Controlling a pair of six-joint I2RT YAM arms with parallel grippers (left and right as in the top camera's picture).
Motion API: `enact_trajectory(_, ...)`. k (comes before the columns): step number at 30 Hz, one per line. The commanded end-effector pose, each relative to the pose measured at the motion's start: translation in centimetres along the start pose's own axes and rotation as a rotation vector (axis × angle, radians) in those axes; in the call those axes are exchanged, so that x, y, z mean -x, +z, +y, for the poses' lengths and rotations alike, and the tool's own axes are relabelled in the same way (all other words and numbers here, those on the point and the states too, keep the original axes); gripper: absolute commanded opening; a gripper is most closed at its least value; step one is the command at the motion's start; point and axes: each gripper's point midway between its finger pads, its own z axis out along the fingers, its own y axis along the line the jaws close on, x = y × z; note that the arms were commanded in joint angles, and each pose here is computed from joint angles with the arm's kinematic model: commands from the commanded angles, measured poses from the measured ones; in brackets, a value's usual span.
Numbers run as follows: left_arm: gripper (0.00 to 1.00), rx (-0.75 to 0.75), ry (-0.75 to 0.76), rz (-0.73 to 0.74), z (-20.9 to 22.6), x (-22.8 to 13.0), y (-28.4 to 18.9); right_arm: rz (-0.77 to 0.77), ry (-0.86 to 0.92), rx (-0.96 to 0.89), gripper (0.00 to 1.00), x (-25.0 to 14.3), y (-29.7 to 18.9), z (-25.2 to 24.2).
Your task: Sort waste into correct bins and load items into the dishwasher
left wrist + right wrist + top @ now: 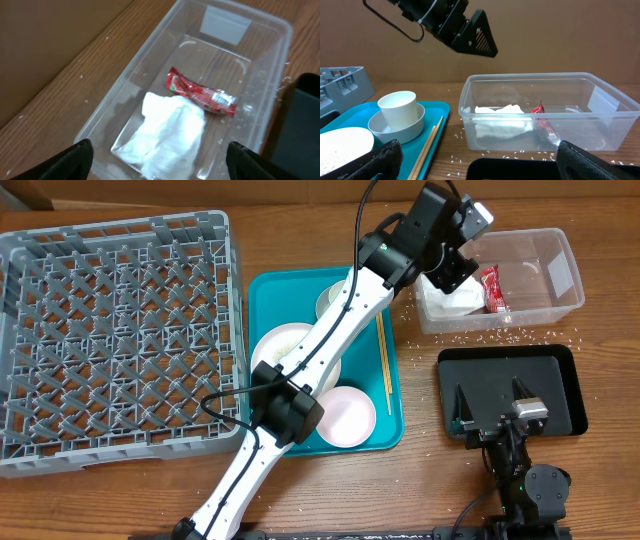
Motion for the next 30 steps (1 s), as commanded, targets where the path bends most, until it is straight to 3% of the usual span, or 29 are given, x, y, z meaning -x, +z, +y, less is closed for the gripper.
enact_trajectory(1,0.87,0.034,-0.019,0.021,1.0,-0.9,0.6,-0.007,-0.002,-0.017,1.00,-0.1,0.0,-0.3)
enact_trajectory(5,0.75,0.089,-0.031,0.022,1.9,0.2,-2.0,-0.007,-0.001,-0.017,1.00,-0.1,0.0,-0.3)
enact_trajectory(8,0.75,0.223,-0.070,0.091,4.1,-0.3,-5.4,-0.007,-0.001,-0.017,1.00,-0.1,0.0,-0.3)
enact_trajectory(14,0.73,0.362,-0.109,0.376,6.3,-6.2,-11.3,-0.007,-0.002,-0.017,1.00,-0.1,0.0,-0.3)
enact_trajectory(20,0.75,0.427,-0.278,0.568,8.2,-11.6,-13.9,-0.007,-0.002,-0.016,1.00,-0.1,0.0,-0.3)
enact_trajectory(23,0.74,0.376,-0.343,0.584,8.8,-12.8,-13.8,-0.007,-0.001,-0.017,1.00,-0.1,0.0,-0.3)
enact_trajectory(27,0.73,0.188,-0.315,0.580,7.2,-13.2,-12.1,-0.007,-0.001,-0.017,1.00,-0.1,0.0,-0.3)
enact_trajectory(30,0.72,0.139,-0.306,0.587,6.5,-13.7,-11.2,-0.007,-0.002,-0.017,1.00,-0.1,0.0,-0.3)
